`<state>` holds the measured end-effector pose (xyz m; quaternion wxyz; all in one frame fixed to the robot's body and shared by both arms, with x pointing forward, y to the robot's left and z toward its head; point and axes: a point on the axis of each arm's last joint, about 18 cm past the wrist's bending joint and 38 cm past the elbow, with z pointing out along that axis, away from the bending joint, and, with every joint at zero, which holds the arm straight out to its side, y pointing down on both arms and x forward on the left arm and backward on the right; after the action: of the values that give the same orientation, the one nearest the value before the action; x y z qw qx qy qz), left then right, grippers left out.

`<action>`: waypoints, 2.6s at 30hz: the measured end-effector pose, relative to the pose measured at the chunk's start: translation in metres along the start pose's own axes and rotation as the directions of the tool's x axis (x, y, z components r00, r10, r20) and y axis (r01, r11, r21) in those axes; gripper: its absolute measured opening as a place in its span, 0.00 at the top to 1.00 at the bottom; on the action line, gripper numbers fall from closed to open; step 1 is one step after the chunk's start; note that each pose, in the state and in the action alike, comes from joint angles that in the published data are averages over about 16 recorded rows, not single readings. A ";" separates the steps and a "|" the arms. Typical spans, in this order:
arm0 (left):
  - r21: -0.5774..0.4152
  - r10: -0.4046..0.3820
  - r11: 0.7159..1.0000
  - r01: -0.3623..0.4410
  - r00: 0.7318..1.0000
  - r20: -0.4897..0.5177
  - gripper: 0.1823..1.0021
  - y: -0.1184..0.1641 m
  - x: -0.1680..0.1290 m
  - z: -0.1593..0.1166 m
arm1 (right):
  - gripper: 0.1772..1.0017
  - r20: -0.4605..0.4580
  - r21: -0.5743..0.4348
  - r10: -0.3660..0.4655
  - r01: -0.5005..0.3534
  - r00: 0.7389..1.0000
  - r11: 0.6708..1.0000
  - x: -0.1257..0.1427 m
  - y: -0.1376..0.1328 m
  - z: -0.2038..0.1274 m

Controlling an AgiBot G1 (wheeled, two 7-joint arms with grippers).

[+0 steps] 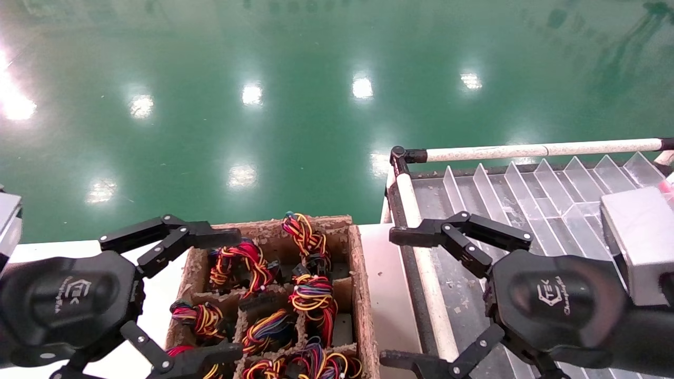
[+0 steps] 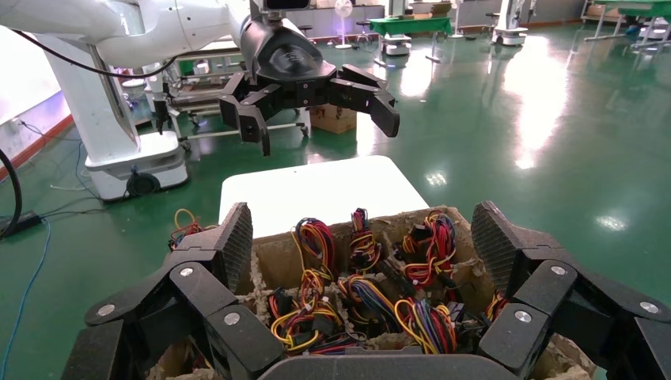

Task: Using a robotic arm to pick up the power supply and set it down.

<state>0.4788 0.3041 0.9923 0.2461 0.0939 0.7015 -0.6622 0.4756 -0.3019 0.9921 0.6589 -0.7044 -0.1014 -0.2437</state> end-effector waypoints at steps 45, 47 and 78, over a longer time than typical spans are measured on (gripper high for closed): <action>0.000 0.000 1.000 0.000 1.000 0.000 0.07 0.000 0.000 0.000 | 0.00 0.002 -0.008 0.007 -0.007 1.000 1.000 0.001 0.004 0.004; 0.000 0.000 1.000 0.000 1.000 0.000 0.09 0.000 0.000 0.000 | 0.00 0.002 -0.015 0.011 -0.011 1.000 1.000 0.003 0.008 0.007; 0.000 0.000 1.000 0.000 1.000 0.000 0.84 0.000 0.000 0.000 | 0.07 0.049 -0.204 0.056 -0.045 0.997 0.978 0.079 0.116 0.097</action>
<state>0.4788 0.3041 0.9923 0.2462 0.0939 0.7015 -0.6622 0.6175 -0.2342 0.9263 0.5868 -0.7765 -0.0762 -0.2166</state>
